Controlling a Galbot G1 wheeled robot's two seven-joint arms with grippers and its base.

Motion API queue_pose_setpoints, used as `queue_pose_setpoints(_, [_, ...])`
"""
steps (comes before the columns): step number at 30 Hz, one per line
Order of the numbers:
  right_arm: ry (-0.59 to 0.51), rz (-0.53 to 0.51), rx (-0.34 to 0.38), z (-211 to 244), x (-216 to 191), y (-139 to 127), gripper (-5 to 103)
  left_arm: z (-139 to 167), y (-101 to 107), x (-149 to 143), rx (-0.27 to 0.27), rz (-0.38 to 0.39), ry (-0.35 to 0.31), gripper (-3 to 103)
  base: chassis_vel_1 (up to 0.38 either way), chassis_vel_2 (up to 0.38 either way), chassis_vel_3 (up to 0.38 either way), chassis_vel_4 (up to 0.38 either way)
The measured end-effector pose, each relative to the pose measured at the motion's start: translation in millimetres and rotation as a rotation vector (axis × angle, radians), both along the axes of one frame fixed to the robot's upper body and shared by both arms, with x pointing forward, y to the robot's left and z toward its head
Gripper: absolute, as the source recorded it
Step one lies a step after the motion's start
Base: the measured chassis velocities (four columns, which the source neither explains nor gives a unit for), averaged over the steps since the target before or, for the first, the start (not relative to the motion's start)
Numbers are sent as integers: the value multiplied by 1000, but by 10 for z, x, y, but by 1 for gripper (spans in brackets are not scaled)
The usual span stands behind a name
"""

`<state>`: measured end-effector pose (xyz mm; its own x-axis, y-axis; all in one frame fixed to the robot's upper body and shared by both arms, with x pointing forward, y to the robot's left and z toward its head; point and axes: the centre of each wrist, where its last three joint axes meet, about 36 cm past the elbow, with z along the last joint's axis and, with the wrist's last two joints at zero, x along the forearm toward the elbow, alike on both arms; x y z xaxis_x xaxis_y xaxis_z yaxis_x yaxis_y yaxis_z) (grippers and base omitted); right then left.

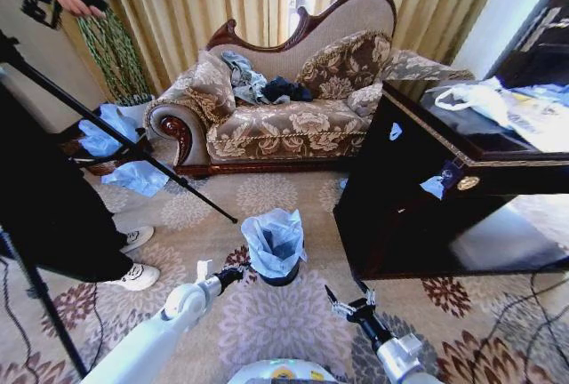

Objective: Place a garbage bag over the trash bin.

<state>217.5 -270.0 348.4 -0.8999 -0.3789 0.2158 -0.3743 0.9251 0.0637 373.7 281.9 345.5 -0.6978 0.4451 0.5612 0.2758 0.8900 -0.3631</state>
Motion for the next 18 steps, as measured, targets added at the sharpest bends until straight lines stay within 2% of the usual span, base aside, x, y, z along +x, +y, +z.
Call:
queue_pose_setpoints(4, [-2,0,-3,3,9,-7,100,115,-13,57,-7,-3,-20,0,0,0,0,0])
queue_pose_setpoints(10, [-4,-1,-3,2,23,-11,100,140,-20,130,10,-5,-7,-1,0,0,0,0])
queue_pose_setpoints(11, [-3,-2,-4,-1,23,-12,100,110,-21,165,19,-5,-2,10,0,0,0,0])
queue_pose_setpoints(12, [-3,-2,-4,-1,23,-12,100,110,-21,165,19,-5,-2,10,0,0,0,0])
queue_pose_setpoints(14, [-3,-3,-5,-2,21,-17,100,47,-11,251,33,-1,0,20,0,0,0,0])
queue_pose_setpoints(16, [-2,-3,-6,-3,17,-21,100,45,-9,280,36,-1,-1,20,0,0,0,0])
queue_pose_setpoints(17, [0,-4,-8,-3,10,-28,100,58,-11,302,37,-7,2,31,0,0,0,0])
queue_pose_setpoints(18, [0,-5,-10,-2,11,-35,100,69,-6,312,38,-12,4,36,0,0,0,0])
